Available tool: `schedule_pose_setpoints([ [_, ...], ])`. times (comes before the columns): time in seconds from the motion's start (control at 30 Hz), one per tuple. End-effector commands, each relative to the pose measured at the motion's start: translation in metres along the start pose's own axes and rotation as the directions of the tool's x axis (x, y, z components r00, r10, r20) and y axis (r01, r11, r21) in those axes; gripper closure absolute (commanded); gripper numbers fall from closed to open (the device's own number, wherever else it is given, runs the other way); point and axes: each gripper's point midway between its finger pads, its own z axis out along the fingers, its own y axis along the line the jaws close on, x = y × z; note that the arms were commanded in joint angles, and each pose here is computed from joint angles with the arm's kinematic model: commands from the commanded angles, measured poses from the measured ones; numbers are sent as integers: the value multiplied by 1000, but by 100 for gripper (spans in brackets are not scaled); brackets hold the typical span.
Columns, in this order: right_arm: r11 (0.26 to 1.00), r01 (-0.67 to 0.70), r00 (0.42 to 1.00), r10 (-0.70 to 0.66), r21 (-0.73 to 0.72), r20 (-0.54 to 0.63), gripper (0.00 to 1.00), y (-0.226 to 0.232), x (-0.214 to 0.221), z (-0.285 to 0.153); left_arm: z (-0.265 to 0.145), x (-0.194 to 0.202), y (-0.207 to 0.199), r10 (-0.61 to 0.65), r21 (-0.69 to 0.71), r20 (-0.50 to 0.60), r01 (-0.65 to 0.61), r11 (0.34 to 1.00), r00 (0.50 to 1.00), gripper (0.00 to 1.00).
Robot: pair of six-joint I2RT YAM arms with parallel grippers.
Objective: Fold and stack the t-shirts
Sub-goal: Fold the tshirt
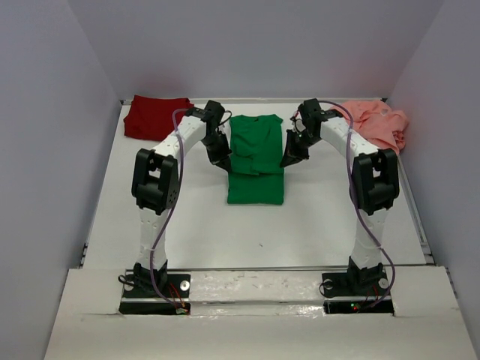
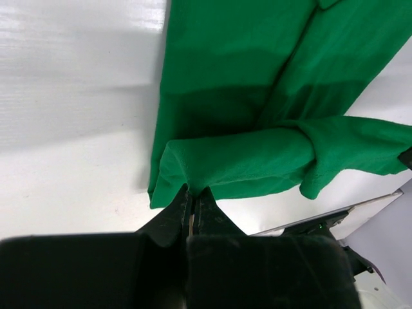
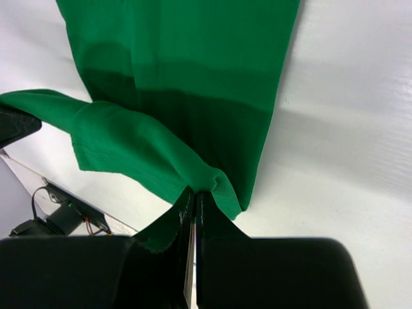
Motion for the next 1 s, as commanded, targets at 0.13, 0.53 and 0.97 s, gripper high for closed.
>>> schedule_pose_setpoints([
  [0.13,999,28,999,-26,-31,42,100,4,-23,-6,-12,-10,-4,18,5,20,-18,1000,1000,100],
  [0.53,998,67,989,-66,-2,136,40,4,-35,-17,-41,-28,-12,13,10,169,-15,1000,986,1],
  [0.97,959,44,993,-11,-281,118,53,38,11,-23,-54,-7,-13,44,108,193,-66,992,980,21],
])
